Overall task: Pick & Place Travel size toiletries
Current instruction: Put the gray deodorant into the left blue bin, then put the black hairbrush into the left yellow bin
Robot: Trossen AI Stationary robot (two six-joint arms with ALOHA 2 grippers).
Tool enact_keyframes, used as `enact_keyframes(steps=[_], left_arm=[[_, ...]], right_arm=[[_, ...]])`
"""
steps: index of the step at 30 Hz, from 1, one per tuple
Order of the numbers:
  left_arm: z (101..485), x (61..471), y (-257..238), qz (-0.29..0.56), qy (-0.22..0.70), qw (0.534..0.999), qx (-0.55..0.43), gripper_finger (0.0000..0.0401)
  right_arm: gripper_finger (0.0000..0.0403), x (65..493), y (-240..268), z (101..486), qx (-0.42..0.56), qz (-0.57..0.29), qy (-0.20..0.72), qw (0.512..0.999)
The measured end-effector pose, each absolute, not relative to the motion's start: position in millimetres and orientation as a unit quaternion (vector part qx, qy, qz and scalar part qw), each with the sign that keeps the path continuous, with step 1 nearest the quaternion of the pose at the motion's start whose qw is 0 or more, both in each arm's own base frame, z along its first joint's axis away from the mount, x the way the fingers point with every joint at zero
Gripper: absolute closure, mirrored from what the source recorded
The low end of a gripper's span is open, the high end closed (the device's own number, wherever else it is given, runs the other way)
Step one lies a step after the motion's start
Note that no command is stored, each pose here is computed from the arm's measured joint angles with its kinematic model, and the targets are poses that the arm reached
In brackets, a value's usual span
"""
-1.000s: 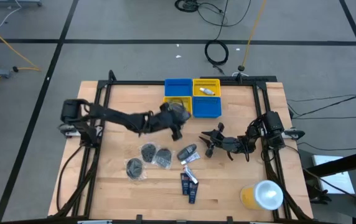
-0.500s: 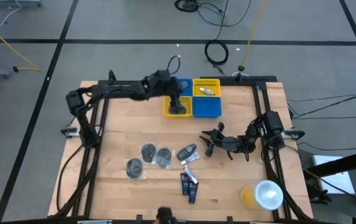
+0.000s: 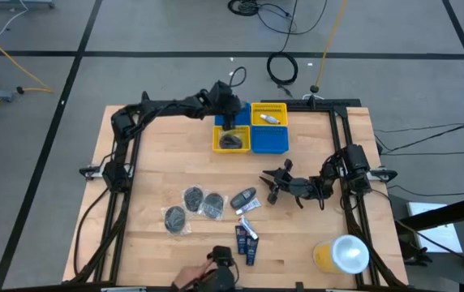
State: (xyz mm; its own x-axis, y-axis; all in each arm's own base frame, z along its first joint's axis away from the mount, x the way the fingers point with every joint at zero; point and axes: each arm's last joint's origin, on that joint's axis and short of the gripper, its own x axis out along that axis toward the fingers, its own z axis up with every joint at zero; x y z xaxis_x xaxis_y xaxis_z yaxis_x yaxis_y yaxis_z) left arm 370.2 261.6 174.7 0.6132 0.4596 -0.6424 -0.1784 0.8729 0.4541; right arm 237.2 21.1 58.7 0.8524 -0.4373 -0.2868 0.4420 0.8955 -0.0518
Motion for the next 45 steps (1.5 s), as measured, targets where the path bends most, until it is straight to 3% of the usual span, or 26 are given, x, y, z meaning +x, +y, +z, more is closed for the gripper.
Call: enact_keyframes(steps=[4,11,16,24,33,38,45], left_arm=[[172,367,263,0.165,0.406,0.884,0.163,0.02],[171,366,262,0.158,0.408,0.887,0.148,0.0147],[170,365,262,0.156,0.416,0.885,0.142,0.0139],[189,363,253,0.166,0.406,0.889,0.128,0.0166],[242,345,192,0.128,0.404,0.903,0.063,0.0204],[225,323,134,0.086,0.361,0.928,0.031,0.0233],[171,286,55,0.068,0.263,0.962,-0.02,0.0267]], right_arm=[[0.0293,237,21,59,0.008,-0.228,0.147,0.962],[0.0293,237,21,59,0.008,-0.228,0.147,0.962],[0.0293,237,21,59,0.008,-0.228,0.147,0.962],[0.0293,237,21,59,0.008,-0.228,0.147,0.962],[0.0293,237,21,58,0.01,-0.227,0.15,0.962],[0.0293,237,22,58,0.018,-0.226,0.15,0.962],[0.0293,237,23,57,0.028,-0.216,0.152,0.964]])
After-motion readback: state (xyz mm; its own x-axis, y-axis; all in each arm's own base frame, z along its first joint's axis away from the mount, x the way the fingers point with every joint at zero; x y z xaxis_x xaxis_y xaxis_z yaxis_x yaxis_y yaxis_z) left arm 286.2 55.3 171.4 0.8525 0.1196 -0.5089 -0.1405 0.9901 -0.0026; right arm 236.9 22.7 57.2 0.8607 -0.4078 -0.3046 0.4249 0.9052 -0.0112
